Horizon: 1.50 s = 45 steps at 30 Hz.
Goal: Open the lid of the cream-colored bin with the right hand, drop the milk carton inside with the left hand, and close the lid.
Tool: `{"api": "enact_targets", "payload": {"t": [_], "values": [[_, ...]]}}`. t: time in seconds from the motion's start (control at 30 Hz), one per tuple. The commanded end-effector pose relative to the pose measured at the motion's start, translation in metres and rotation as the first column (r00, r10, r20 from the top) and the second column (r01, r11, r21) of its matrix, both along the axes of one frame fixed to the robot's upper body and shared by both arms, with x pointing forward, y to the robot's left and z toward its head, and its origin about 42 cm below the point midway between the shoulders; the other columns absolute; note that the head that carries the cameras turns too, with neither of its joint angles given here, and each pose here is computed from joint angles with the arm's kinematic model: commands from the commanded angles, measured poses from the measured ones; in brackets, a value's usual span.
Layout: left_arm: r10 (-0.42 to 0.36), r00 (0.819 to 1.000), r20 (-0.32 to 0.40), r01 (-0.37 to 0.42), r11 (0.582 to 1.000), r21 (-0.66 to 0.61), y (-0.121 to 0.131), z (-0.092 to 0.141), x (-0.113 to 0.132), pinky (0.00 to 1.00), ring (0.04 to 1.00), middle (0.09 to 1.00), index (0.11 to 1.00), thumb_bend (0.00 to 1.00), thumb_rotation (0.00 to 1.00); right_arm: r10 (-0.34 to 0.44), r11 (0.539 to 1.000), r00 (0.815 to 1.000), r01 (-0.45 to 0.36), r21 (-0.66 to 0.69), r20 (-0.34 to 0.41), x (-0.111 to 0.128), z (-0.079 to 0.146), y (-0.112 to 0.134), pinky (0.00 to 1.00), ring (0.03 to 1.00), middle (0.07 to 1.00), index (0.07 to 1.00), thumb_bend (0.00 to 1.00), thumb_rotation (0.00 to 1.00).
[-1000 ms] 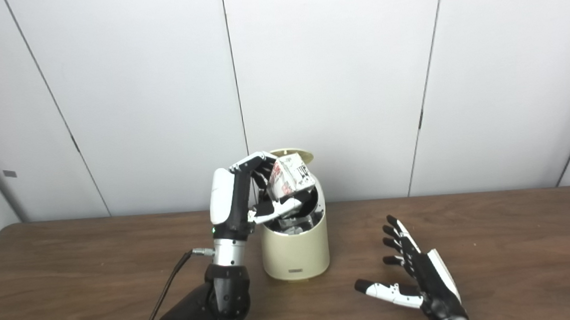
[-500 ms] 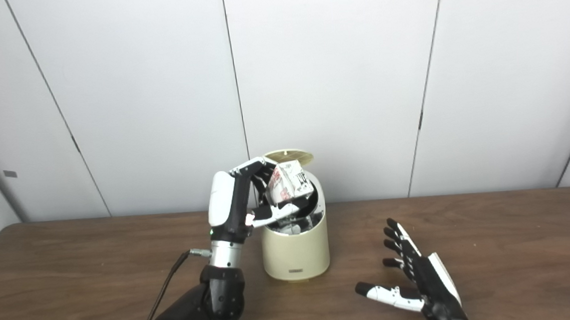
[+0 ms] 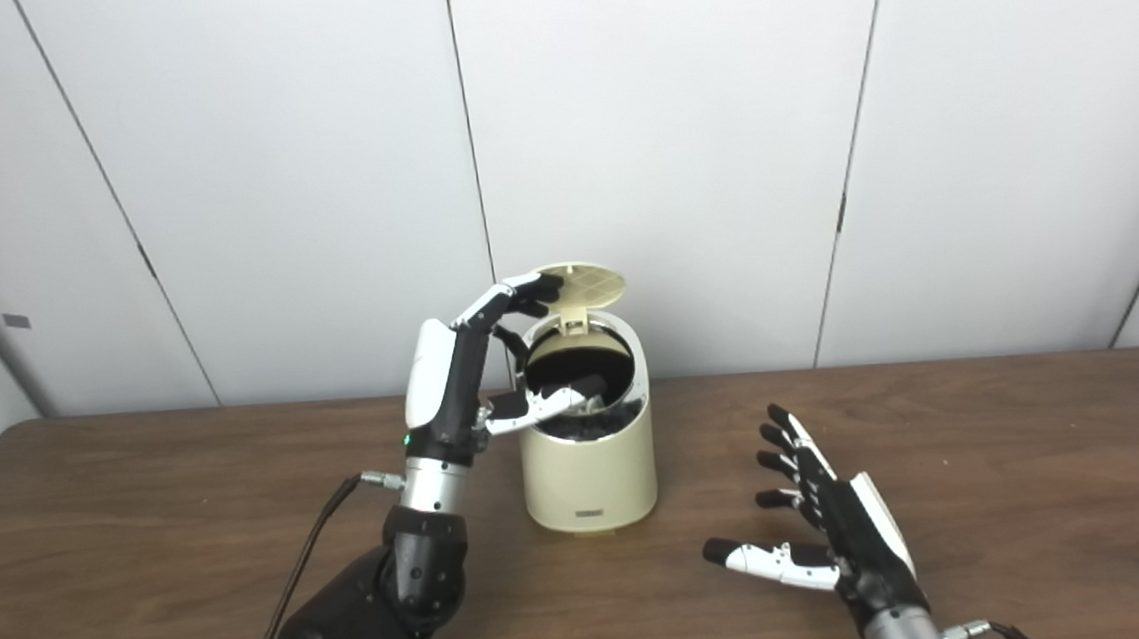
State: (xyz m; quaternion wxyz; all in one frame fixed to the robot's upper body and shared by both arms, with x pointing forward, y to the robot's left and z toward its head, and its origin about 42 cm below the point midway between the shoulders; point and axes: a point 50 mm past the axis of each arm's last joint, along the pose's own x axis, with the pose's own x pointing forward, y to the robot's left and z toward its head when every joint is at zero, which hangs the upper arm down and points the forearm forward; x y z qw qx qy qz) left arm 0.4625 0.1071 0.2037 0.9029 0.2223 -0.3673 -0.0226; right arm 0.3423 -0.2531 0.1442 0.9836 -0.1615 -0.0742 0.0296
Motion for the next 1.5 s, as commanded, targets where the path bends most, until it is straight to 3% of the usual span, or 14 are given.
{"api": "enact_targets", "payload": {"t": [0.0, 0.27, 0.4, 0.6, 0.67, 0.77, 0.97, 1.13, 1.23, 1.3, 1.47], "values": [[-0.022, 0.999, 0.033, 0.022, 1.000, -0.004, -0.004, 0.016, 0.003, 0.52, 0.652, 0.752, 0.757, 0.83, 0.24, 0.009, 1.000, 0.996, -0.010, 0.003, 0.084, 0.007, 0.019, 0.004, 0.71, 0.881, 0.933, 0.958, 0.79, 0.28], [-0.033, 0.998, 0.053, 0.035, 0.999, -0.025, -0.003, 0.022, -0.001, 0.51, 0.637, 0.736, 0.743, 0.83, 0.26, 0.008, 1.000, 0.997, -0.007, -0.011, 0.078, 0.009, 0.019, 0.004, 0.72, 0.871, 0.925, 0.955, 0.81, 0.31], [-0.045, 0.997, 0.060, 0.047, 0.998, -0.046, -0.002, 0.026, -0.003, 0.49, 0.617, 0.715, 0.725, 0.81, 0.21, 0.011, 1.000, 0.997, -0.011, -0.004, 0.078, 0.010, 0.019, 0.005, 0.72, 0.873, 0.924, 0.955, 0.82, 0.32], [-0.068, 0.995, 0.076, 0.076, 0.992, -0.103, 0.007, 0.035, -0.013, 0.41, 0.510, 0.590, 0.610, 0.70, 0.10, 0.010, 1.000, 0.997, -0.009, -0.006, 0.078, 0.009, 0.019, 0.006, 0.72, 0.874, 0.924, 0.954, 0.83, 0.33], [-0.079, 0.993, 0.088, 0.089, 0.989, -0.121, 0.014, 0.040, -0.018, 0.40, 0.480, 0.511, 0.532, 0.56, 0.02, 0.008, 1.000, 0.997, -0.008, -0.006, 0.077, 0.009, 0.020, 0.006, 0.72, 0.874, 0.924, 0.955, 0.81, 0.32], [-0.103, 0.991, 0.082, 0.115, 0.979, -0.168, 0.029, 0.047, -0.026, 0.40, 0.450, 0.478, 0.509, 0.52, 0.00, 0.009, 1.000, 0.997, -0.008, -0.008, 0.079, 0.009, 0.020, 0.004, 0.74, 0.877, 0.927, 0.956, 0.80, 0.31], [-0.132, 0.990, 0.055, 0.142, 0.958, -0.248, 0.061, 0.053, -0.037, 0.38, 0.433, 0.473, 0.505, 0.52, 0.00, 0.004, 1.000, 0.997, -0.003, -0.014, 0.081, 0.010, 0.018, 0.000, 0.74, 0.874, 0.923, 0.956, 0.81, 0.33], [-0.195, 0.981, 0.013, 0.192, 0.946, -0.263, 0.101, 0.051, -0.047, 0.42, 0.510, 0.491, 0.504, 0.51, 0.00, 0.006, 1.000, 0.996, -0.005, -0.020, 0.085, 0.009, 0.022, 0.001, 0.74, 0.872, 0.922, 0.954, 0.81, 0.34], [-0.211, 0.977, -0.015, 0.201, 0.947, -0.250, 0.119, 0.047, -0.054, 0.46, 0.573, 0.647, 0.500, 0.51, 0.06, 0.010, 1.000, 0.996, -0.008, -0.023, 0.091, 0.010, 0.023, 0.000, 0.75, 0.872, 0.922, 0.954, 0.81, 0.35], [-0.205, 0.977, -0.052, 0.187, 0.952, -0.244, 0.129, 0.043, -0.059, 0.51, 0.639, 0.728, 0.717, 0.68, 0.25, 0.011, 1.000, 0.996, -0.008, -0.025, 0.094, 0.011, 0.023, -0.001, 0.77, 0.872, 0.919, 0.953, 0.81, 0.35], [-0.204, 0.966, -0.160, 0.161, 0.955, -0.247, 0.147, 0.029, -0.069, 0.59, 0.725, 0.809, 0.848, 0.77, 0.34, 0.014, 1.000, 0.995, -0.011, -0.022, 0.099, 0.014, 0.024, -0.003, 0.76, 0.867, 0.917, 0.948, 0.82, 0.35]]}}
